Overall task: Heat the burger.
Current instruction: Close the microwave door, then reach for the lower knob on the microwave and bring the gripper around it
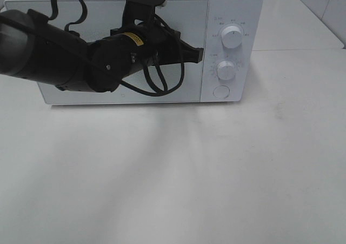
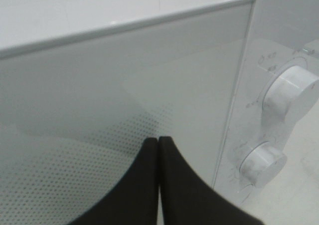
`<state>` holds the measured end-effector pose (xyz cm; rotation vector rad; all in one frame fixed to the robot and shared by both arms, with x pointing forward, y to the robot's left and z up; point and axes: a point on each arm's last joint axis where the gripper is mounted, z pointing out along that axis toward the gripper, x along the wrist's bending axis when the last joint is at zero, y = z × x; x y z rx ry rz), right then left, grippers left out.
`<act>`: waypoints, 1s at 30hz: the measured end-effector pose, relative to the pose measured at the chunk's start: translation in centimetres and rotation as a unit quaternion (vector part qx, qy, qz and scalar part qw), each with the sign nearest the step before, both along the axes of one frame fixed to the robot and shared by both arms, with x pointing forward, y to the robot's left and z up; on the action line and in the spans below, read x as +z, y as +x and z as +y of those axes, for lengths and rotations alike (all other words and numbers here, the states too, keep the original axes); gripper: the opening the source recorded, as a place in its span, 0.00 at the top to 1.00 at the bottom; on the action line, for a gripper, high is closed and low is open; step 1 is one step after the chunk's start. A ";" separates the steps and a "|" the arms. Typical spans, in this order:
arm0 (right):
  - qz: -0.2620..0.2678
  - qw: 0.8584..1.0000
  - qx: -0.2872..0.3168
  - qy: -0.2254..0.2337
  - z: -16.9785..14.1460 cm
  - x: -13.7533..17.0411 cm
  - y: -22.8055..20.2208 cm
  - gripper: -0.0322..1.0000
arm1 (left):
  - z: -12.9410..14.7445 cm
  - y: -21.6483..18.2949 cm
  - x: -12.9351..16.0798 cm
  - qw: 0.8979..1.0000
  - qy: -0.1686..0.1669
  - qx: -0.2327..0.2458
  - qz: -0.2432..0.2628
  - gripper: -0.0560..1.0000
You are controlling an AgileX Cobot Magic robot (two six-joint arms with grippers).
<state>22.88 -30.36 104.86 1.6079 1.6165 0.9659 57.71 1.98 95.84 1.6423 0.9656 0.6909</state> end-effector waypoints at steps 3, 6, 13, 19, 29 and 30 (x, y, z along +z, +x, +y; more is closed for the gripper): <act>0.000 1.000 0.000 0.000 0.0 0.0 0.0 0.23 | 0.4 -0.3 0.1 1.000 -0.002 0.005 0.006 0.95; 0.000 1.000 0.000 0.000 0.0 0.0 0.0 0.23 | 1.4 -1.3 0.1 1.000 0.000 0.012 0.018 0.95; 0.000 1.000 0.000 0.000 0.0 0.0 0.0 0.23 | 4.5 -5.2 -0.4 0.997 0.032 0.004 0.066 0.95; 0.000 1.000 0.000 0.000 0.0 0.0 0.0 0.23 | 6.2 -7.6 -1.0 0.991 0.059 -0.010 0.120 0.58; 0.000 1.000 0.000 0.000 0.0 0.0 0.0 0.23 | 8.3 -11.0 -0.9 0.977 0.109 -0.053 0.175 0.02; 0.000 1.000 0.000 0.000 0.0 0.0 0.0 0.23 | 8.3 -11.0 -0.9 0.977 0.109 -0.053 0.175 0.02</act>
